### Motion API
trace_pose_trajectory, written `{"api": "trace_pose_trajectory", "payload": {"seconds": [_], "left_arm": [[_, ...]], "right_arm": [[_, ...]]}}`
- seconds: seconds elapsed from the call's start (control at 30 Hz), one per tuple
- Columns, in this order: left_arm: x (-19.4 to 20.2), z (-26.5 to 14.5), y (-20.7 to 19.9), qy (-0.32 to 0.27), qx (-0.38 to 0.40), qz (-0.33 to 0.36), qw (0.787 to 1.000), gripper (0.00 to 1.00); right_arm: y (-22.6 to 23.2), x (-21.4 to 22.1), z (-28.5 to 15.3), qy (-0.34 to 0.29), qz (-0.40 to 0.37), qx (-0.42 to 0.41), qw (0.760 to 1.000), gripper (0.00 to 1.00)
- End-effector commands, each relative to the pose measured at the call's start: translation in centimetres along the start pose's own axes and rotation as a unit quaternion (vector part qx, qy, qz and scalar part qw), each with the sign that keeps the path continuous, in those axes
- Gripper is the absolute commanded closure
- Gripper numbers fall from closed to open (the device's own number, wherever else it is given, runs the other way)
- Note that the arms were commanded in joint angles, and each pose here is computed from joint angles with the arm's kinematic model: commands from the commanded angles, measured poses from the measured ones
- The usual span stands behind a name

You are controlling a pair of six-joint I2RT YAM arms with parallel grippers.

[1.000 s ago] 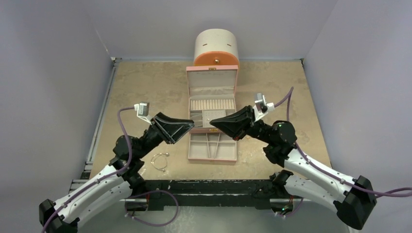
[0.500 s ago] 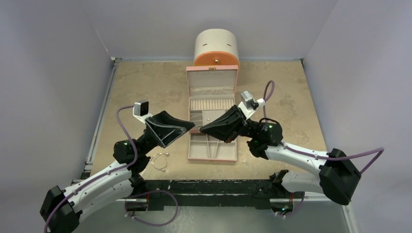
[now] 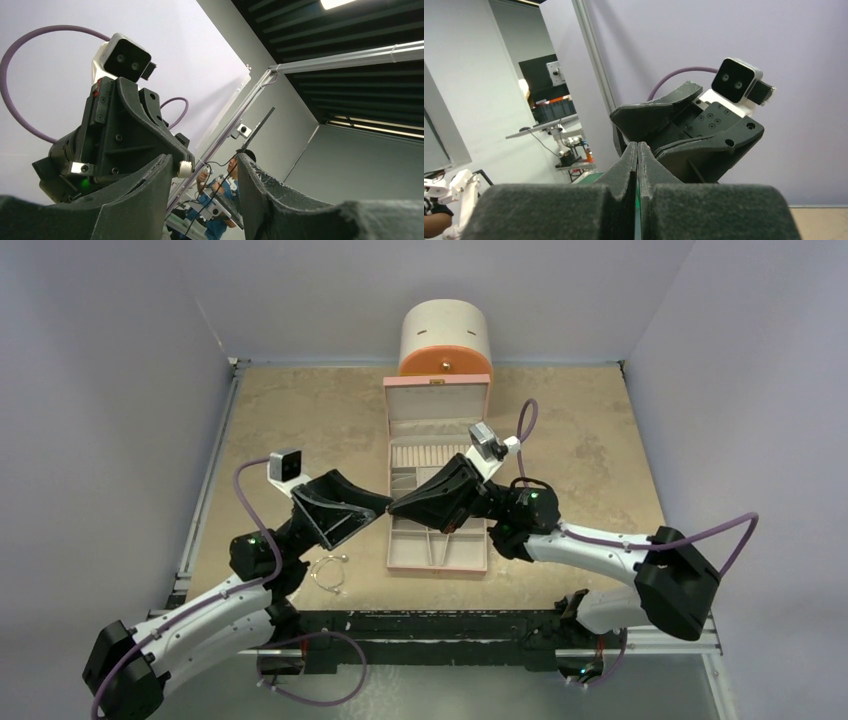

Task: Organize the mixed jewelry
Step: Pick up the jewelry from the jewelry box.

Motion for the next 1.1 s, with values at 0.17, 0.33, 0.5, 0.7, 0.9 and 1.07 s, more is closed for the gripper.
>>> {"api": "trace_pose_trajectory", "payload": {"seconds": [0.17, 0.33, 0.5, 0.7, 0.9, 1.07], "left_arm": [[0.3, 0.3, -2.5, 0.016, 0.056, 0.001, 0.998, 0.54], [0.3, 0.3, -2.6, 0.016, 0.057, 0.002, 0.998, 0.6], [0.3, 0.3, -2.3, 0.018, 0.055, 0.002, 0.998, 0.65], [0.4, 0.3, -1.8, 0.019, 0.044, 0.005, 0.999, 0.71], [0.3, 0.2, -1.6, 0.015, 0.035, 0.016, 0.999, 0.77], [0.3, 0.3, -1.6, 0.018, 0.034, 0.017, 0.999, 0.81]], "right_arm": [[3.0, -3.4, 1.4, -0.073, -0.047, -0.071, 0.994, 1.0], [2.9, -3.4, 1.3, -0.075, -0.046, -0.067, 0.994, 1.0], [2.8, -3.4, 1.1, -0.081, -0.045, -0.06, 0.994, 1.0], [2.5, -3.3, 1.1, -0.08, -0.05, -0.049, 0.994, 1.0], [2.3, -3.1, 1.1, -0.073, -0.054, -0.039, 0.995, 1.0], [2.1, -3.0, 1.0, -0.067, -0.058, -0.027, 0.996, 1.0]]}}
Point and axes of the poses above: each gripper's point midway between its finger pads, its own z axis out along the fingers, its own y axis along the line the jaws close on, x = y × z, the point moved 3 cm from there along -z, back along the fingers, and after that the axes turned 4 degrees about -z, right-handed, at the moved point
